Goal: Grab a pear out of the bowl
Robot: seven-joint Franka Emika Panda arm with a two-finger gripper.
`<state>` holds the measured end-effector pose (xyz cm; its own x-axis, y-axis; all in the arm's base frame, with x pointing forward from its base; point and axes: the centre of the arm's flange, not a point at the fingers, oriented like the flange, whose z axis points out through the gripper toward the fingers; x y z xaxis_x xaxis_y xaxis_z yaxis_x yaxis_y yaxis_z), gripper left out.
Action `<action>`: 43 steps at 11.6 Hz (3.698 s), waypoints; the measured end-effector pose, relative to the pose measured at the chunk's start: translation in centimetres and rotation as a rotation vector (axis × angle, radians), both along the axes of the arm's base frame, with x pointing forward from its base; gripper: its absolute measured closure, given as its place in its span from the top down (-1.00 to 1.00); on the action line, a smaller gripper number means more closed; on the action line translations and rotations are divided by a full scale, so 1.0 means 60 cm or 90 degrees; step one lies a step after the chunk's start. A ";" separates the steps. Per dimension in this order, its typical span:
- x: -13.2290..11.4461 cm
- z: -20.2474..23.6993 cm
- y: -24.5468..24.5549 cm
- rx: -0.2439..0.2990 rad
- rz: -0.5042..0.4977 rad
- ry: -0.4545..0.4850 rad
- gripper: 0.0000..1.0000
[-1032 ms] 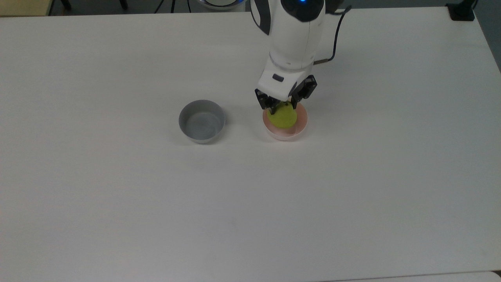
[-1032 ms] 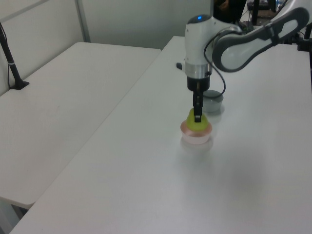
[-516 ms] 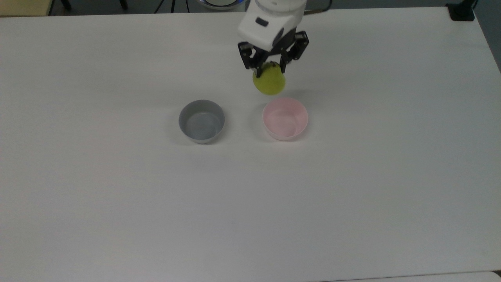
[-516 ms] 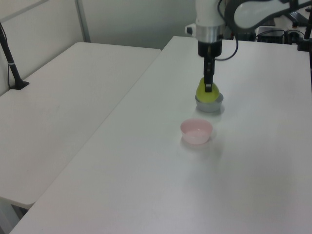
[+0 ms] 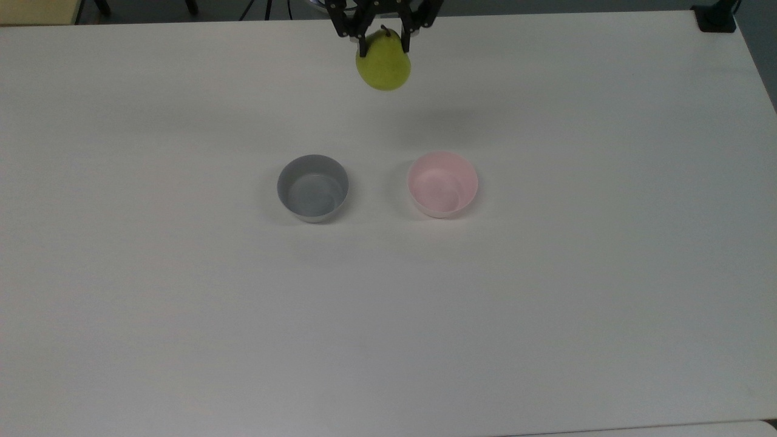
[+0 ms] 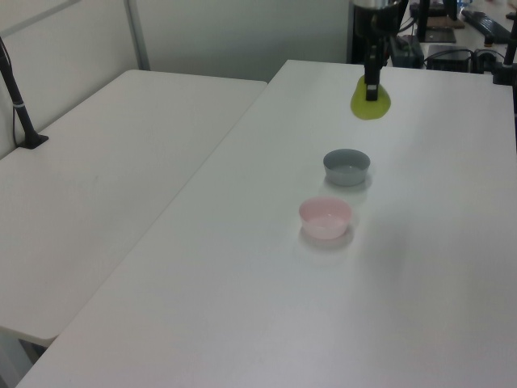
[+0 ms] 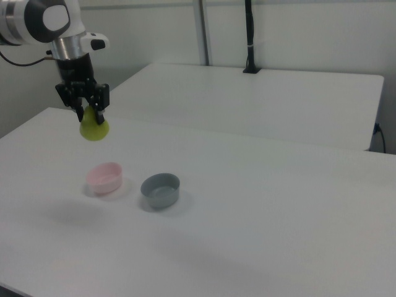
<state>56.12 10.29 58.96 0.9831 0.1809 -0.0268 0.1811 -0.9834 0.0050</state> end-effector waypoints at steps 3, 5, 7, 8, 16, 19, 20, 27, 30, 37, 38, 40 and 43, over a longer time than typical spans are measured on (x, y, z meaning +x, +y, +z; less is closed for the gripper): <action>-0.018 0.046 -0.099 0.050 0.022 -0.009 0.10; -0.021 0.057 -0.161 0.054 0.043 -0.020 0.10; -0.021 0.057 -0.211 0.054 0.067 -0.023 0.10; -0.023 0.060 -0.241 0.054 0.069 -0.027 0.10; 0.055 -0.053 -0.475 0.010 -0.002 -0.104 0.10; 0.107 -0.150 -0.505 -0.007 -0.014 -0.114 0.10; 0.118 -0.175 -0.510 -0.011 -0.015 -0.115 0.10; 0.143 -0.329 -0.556 -0.015 -0.033 -0.070 0.10; 0.149 -0.366 -0.555 -0.015 -0.031 -0.058 0.10; 0.152 -0.388 -0.556 -0.033 -0.019 -0.051 0.99; 0.152 -0.376 -0.553 -0.034 -0.018 -0.057 0.99; 0.148 -0.330 -0.529 -0.040 -0.018 -0.051 1.00; 0.116 -0.209 -0.494 -0.029 -0.055 -0.052 1.00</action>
